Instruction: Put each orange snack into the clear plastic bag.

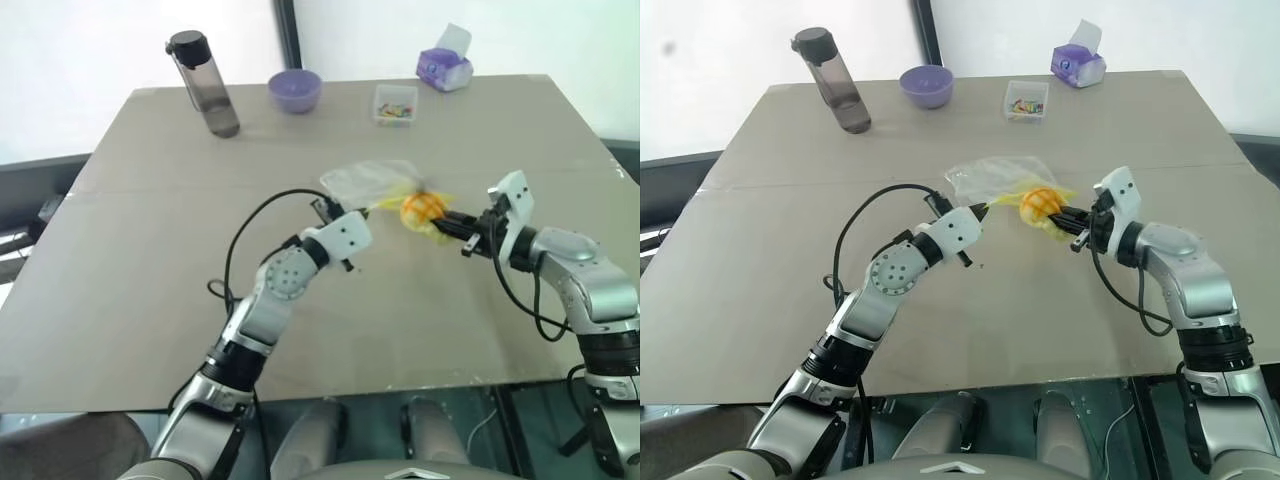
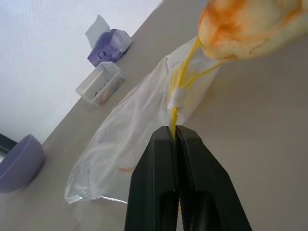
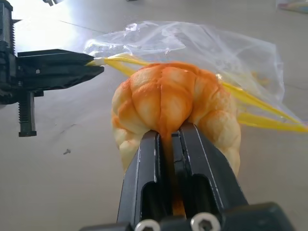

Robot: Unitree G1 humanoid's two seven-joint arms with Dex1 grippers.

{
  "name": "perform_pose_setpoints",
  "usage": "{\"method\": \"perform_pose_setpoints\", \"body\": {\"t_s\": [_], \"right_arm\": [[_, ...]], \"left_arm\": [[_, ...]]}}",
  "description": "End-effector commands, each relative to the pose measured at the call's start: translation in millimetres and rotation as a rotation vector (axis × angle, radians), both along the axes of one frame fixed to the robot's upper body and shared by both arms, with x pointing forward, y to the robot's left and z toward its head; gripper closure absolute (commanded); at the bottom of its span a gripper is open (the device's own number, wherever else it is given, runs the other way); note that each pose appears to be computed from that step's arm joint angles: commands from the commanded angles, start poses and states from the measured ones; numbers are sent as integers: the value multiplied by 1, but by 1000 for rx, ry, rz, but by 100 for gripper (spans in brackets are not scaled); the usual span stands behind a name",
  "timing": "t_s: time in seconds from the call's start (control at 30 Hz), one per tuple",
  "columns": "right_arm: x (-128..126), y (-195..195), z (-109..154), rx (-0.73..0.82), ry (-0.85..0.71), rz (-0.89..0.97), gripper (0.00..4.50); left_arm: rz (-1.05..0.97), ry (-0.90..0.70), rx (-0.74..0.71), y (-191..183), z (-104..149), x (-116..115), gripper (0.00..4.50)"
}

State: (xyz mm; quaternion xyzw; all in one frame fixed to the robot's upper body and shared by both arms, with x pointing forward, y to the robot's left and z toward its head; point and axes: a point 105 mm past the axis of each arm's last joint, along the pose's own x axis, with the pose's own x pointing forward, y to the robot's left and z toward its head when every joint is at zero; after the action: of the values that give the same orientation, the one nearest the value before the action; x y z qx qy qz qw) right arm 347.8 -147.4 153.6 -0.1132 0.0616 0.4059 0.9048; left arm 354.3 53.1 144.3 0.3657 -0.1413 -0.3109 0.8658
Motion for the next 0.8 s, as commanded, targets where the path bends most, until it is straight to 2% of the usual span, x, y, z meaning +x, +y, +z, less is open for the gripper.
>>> {"method": "perform_pose_setpoints", "body": {"t_s": [0.03, 0.2, 0.37, 0.5, 0.7, 0.8], "right_arm": [[1, 2, 13, 0, -55, 21, 447], [4, 0, 11, 34, -27, 0, 447], [8, -5, 15, 176, 88, -52, 447], [12, -13, 16, 231, 138, -103, 447], [14, -15, 22, 212, 127, -104, 447], [13, -14, 20, 139, 109, -85, 447]], "left_arm": [[-44, -62, -16, -9, 16, -7, 450], [-48, -64, -16, -10, 16, -7, 450], [-64, -60, -14, -13, 14, -10, 450], [-74, -61, -7, -15, 14, -11, 450], [-112, -61, 26, -16, 11, -15, 450], [-138, -63, 35, -17, 10, -17, 450]]}}
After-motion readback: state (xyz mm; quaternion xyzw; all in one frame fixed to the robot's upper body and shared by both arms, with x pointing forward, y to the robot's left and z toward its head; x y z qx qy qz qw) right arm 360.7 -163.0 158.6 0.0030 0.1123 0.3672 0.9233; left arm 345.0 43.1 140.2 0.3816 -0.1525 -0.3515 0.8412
